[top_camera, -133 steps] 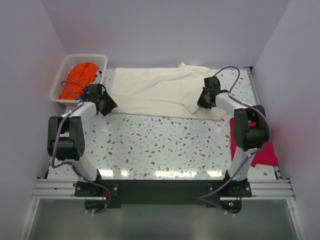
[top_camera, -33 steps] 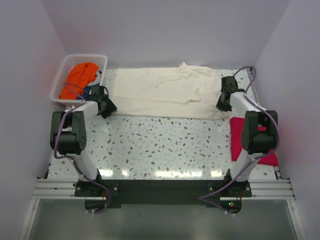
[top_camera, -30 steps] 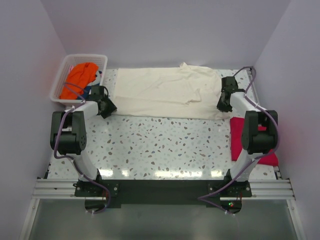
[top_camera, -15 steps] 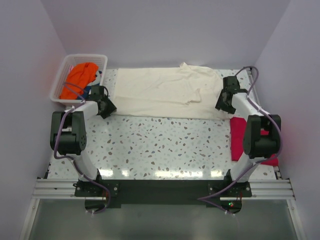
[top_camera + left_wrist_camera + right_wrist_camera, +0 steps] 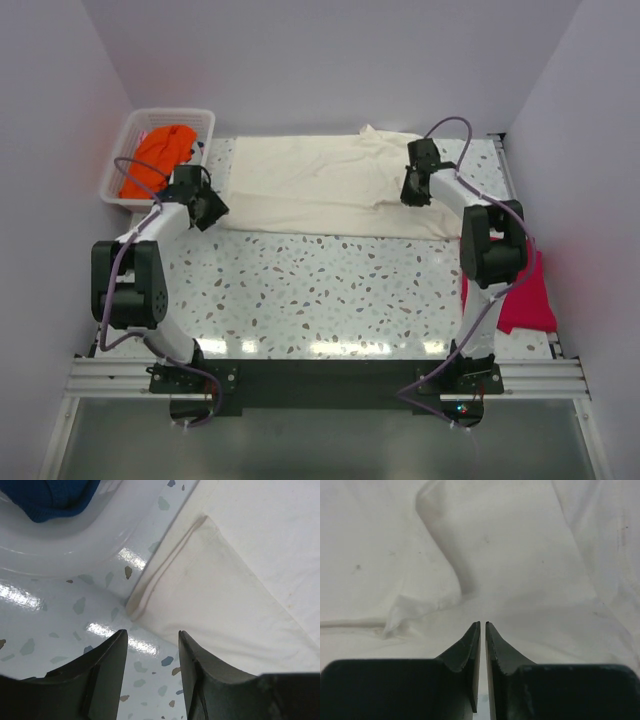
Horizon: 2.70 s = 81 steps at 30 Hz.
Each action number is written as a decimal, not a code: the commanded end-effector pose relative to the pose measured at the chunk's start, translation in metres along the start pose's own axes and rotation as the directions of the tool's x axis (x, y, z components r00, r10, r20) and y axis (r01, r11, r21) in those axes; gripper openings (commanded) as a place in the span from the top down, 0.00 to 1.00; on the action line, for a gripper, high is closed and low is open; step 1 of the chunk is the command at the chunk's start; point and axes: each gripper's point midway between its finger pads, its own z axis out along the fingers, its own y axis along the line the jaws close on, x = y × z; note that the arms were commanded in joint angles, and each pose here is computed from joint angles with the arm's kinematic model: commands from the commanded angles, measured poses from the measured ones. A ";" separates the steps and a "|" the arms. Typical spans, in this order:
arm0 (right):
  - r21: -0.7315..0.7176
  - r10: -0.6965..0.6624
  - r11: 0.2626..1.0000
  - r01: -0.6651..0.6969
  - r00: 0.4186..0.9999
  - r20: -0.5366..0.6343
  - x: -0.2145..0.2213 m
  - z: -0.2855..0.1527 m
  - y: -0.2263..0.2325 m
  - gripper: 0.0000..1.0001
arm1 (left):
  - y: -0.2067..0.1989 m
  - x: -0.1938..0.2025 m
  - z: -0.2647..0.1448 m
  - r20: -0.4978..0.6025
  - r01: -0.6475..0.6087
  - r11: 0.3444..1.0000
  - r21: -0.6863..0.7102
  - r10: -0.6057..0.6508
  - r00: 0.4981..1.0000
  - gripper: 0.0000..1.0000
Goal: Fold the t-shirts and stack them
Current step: Fold the tshirt
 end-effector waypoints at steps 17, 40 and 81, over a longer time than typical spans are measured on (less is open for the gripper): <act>-0.130 0.064 0.989 -0.066 0.998 -0.019 -0.009 0.046 0.035 0.82 | -0.023 -0.025 -0.025 0.092 -0.033 0.995 0.096 0.024 0.996 0.50; -0.562 0.284 0.785 -0.262 0.957 -0.049 -0.047 0.055 0.131 0.57 | -0.025 -0.015 -0.017 0.056 -0.044 0.991 0.127 0.037 0.998 0.48; 0.019 0.306 0.952 -0.307 0.952 0.013 0.071 -0.047 -0.097 0.30 | 0.009 0.008 0.034 0.091 0.004 0.990 -0.142 0.009 0.996 0.56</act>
